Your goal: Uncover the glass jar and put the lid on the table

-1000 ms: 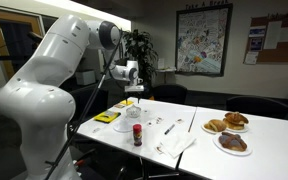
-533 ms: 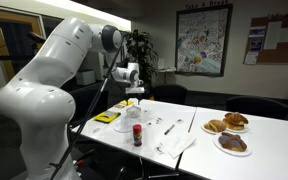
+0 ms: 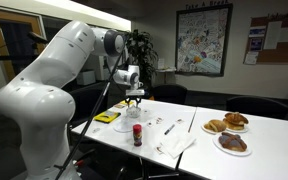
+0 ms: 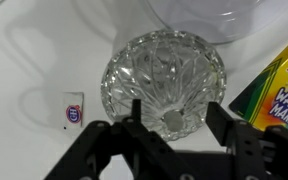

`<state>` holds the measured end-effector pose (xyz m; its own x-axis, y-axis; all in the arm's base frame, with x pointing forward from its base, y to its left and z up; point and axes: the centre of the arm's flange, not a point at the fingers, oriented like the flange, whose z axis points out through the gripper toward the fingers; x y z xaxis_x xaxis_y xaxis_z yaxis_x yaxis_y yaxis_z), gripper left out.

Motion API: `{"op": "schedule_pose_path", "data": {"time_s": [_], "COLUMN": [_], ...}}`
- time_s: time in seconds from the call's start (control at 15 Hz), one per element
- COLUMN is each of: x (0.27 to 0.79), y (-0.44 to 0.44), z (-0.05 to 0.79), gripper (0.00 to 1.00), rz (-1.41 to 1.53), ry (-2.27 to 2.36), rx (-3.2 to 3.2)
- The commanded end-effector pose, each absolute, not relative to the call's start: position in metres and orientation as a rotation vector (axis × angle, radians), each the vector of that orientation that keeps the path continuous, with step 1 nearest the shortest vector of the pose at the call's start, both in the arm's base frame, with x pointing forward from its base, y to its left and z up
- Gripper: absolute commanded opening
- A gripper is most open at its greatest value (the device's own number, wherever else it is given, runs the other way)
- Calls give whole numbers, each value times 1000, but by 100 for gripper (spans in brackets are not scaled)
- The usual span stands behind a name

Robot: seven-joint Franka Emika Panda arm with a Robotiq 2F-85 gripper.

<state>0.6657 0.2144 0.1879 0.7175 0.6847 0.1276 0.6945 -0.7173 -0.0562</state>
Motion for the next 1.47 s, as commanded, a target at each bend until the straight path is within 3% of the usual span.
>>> {"op": "schedule_pose_path", "data": {"time_s": [0.0, 0.33, 0.47, 0.87, 1.4], "x": [676, 681, 682, 673, 639], "y": [211, 214, 216, 197, 63], "z": [184, 194, 199, 229, 291], "gripper": [37, 7, 1, 4, 4], "rz": [-174, -204, -211, -243, -443], "ry": [-1161, -1166, -1160, -1051, -574], "rx": [-2799, -2804, -2812, -2852, -3040]}}
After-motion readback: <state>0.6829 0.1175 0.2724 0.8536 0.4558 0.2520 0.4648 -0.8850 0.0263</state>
